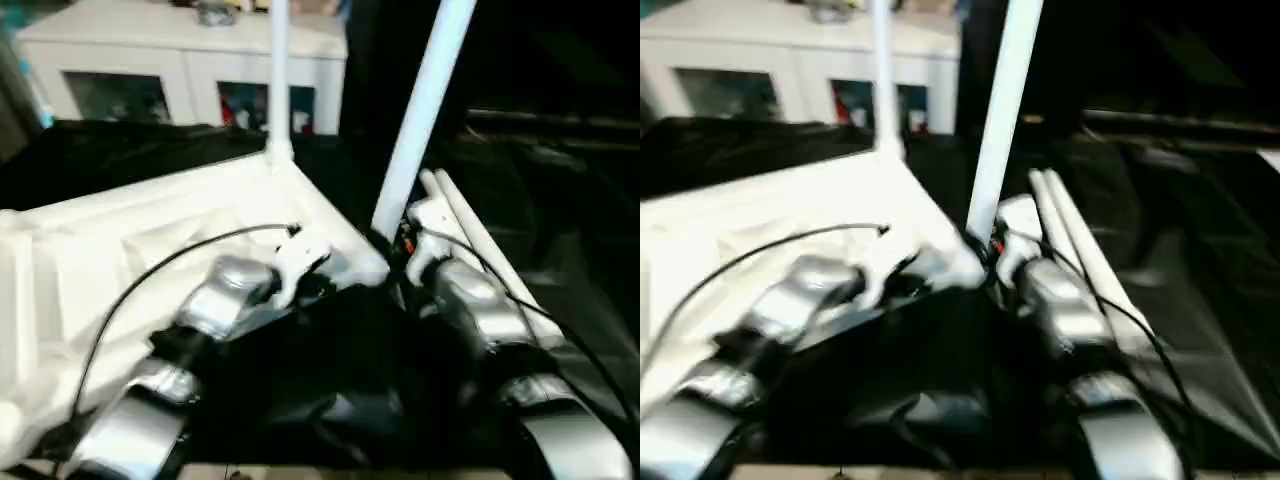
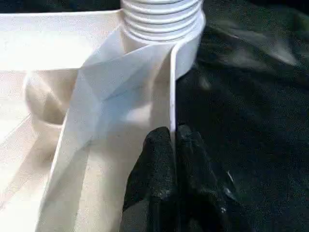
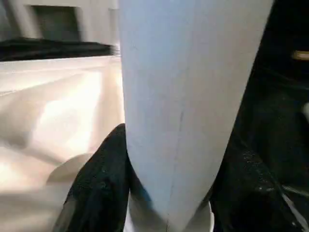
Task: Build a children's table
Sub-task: Insert table leg to table base
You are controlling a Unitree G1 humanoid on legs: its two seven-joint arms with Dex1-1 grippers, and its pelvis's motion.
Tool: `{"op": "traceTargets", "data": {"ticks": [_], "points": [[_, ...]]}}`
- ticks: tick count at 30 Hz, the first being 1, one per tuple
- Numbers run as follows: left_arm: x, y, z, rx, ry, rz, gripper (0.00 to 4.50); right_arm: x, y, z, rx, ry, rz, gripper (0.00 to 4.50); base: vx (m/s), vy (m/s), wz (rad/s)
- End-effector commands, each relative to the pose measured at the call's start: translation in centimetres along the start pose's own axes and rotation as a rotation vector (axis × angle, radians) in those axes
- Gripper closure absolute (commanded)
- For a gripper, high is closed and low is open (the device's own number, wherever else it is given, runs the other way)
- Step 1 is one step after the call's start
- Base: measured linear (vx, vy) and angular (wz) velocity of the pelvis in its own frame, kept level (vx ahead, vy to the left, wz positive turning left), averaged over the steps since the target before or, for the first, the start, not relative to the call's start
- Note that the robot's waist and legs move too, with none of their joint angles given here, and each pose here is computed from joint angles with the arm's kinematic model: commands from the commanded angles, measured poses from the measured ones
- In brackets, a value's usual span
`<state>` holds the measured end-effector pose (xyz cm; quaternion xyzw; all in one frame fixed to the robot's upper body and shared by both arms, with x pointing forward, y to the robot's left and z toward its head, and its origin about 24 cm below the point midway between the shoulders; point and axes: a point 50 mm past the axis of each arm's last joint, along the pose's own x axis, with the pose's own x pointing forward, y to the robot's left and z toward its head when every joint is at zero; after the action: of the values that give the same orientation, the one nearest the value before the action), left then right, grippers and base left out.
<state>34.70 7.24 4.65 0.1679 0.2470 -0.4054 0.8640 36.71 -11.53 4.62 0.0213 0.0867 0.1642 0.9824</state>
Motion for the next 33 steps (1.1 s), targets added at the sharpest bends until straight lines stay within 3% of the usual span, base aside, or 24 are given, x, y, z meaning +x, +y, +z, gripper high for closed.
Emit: {"op": "traceTargets", "data": {"ticks": [1,7,19,26,27,33], "points": [[-0.4,0.9,2.2,0.005,-0.056,0.081,4.50,-1.9,-0.4,-6.5,0.051,0.315,-0.106,2.64,0.105,-0.073,-0.36],[0.2,0.2,2.7,-0.021,-0.054,0.102,4.50,-0.8,2.4,-6.3,0.062,0.347,-0.087,2.64,0.029,-0.010,-0.11],[0.0,0.6,2.4,-0.025,-0.031,0.130,4.50,-0.6,2.7,-6.2,0.074,0.359,-0.079,2.64,0.000,0.000,0.00],[-0.2,0.7,2.5,0.004,-0.044,0.108,4.50,0.2,3.2,-4.6,0.094,0.275,0.003,2.64,0.000,0.000,0.00],[-0.2,0.7,2.5,0.007,-0.045,0.105,4.50,0.3,3.2,-4.3,0.105,0.264,0.012,2.08,0.000,0.000,0.00],[-0.6,0.7,2.6,0.033,-0.059,0.075,4.50,0.8,3.2,-2.6,0.102,0.189,0.075,1.59,0.000,0.000,0.00]]}}
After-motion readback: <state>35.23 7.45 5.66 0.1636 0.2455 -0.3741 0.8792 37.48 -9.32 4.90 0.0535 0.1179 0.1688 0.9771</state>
